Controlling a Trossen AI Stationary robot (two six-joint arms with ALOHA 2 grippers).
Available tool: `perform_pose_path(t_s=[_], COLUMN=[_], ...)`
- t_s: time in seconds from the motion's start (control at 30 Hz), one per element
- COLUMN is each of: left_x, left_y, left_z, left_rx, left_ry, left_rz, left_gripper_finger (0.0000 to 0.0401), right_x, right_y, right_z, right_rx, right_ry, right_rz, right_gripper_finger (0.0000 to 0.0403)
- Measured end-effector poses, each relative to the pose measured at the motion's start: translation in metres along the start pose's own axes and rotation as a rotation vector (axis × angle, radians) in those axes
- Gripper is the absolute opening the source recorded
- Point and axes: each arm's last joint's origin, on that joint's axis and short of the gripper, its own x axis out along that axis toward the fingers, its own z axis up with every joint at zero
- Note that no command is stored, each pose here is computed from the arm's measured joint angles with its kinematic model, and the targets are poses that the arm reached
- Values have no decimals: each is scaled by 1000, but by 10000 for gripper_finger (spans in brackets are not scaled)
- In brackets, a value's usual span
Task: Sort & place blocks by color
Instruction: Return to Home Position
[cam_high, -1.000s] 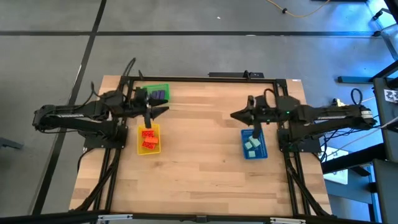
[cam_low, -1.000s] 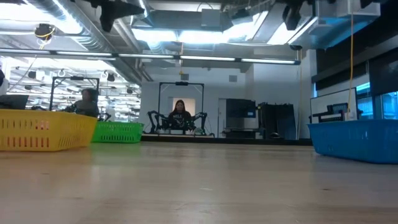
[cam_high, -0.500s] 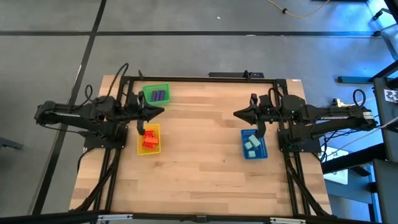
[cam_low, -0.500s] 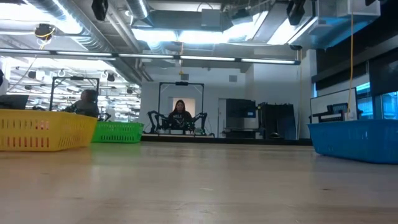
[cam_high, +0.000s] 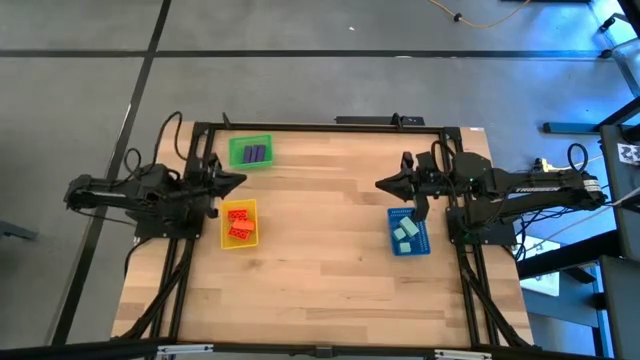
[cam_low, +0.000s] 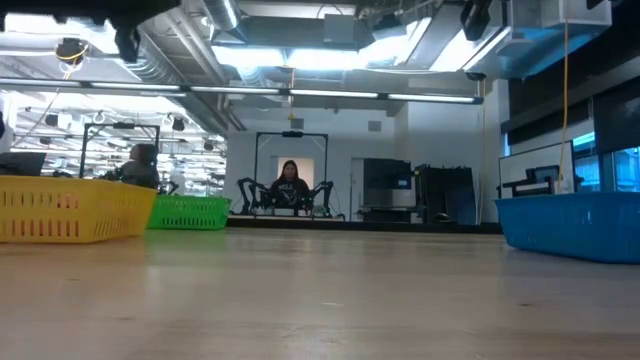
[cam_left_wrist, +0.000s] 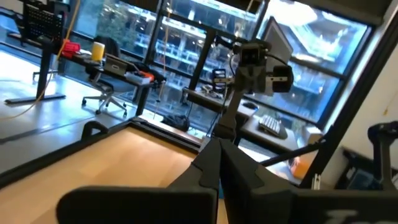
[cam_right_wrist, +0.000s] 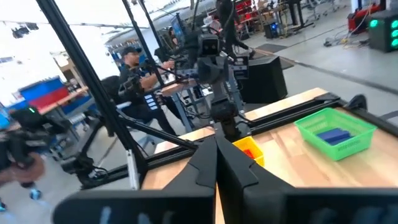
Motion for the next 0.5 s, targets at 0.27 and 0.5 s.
perform_pose_path(t_s=[0.27,0.5], left_x=[-20,-21], left_y=[17,27], left_z=[-33,-64], left_rx=[-74,-95], left_ry=[-61,-45], left_rz=[-9,-25], left_gripper_finger=[0,0], right_x=[-1,-5], right_y=[2,3], right_z=[2,5], right_rx=[48,82], right_ry=[-11,-31], right_rz=[33,46], right_gripper_finger=[9,3])
